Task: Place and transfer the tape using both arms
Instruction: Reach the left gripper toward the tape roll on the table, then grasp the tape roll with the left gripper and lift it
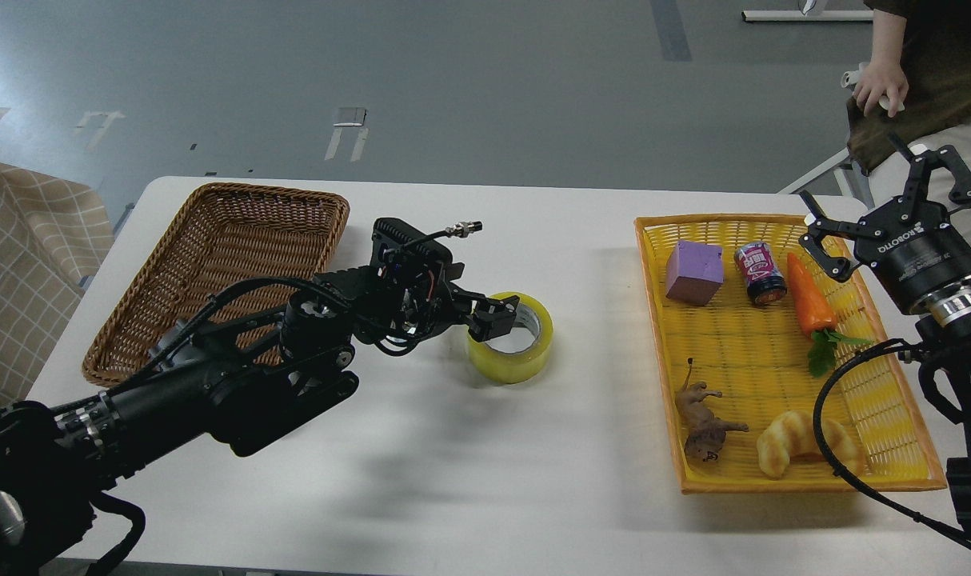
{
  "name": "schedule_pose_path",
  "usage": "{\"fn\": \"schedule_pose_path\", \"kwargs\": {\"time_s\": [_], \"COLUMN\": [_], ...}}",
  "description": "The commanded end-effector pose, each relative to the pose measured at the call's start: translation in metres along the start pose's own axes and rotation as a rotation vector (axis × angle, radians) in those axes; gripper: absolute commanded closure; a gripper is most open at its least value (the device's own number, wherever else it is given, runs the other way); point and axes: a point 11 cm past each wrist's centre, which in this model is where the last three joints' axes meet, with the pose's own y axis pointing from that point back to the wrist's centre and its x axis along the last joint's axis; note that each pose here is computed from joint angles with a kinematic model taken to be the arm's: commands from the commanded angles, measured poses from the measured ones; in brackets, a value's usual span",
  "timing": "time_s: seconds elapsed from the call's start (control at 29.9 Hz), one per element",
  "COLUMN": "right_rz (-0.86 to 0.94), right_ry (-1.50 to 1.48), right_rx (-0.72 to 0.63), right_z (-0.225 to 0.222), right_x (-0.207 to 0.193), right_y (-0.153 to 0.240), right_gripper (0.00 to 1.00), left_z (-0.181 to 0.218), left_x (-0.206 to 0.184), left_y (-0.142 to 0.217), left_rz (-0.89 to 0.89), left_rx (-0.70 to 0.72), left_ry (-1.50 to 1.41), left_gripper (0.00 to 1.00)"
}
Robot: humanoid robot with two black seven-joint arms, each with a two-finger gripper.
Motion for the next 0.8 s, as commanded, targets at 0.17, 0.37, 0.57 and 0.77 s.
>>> {"fn": "schedule_pose_path", "kwargs": {"time_s": [0.17, 0.37, 0.57, 0.77], "right_rz": [0.001, -0.001, 0.001, 0.006], "right_ry": [0.0, 0.001, 0.0, -0.003], "right_rx": [0.0, 0.0, 0.0, -0.003], "right_z": [0.0, 0.0, 0.0, 0.001], "right_x": [0.0, 0.0, 0.0, 0.002], "right_y": [0.0, 0.0, 0.0, 0.001], "right_gripper": [0.0, 0.0, 0.0, 0.0], "left_z": [0.0, 0.001, -0.008, -0.011], "left_x": [-0.021, -0.03, -0.034, -0.033], "left_y": [0.0, -0.001, -0.002, -0.002], "left_rz": [-0.035, -0.057, -0.07, -0.071], "left_rx": [0.013, 0.015, 0.087, 0.115], "left_ry": [0.026, 0.017, 0.013, 0.0], "left_gripper": [0.11, 0.35, 0.93, 1.0]}}
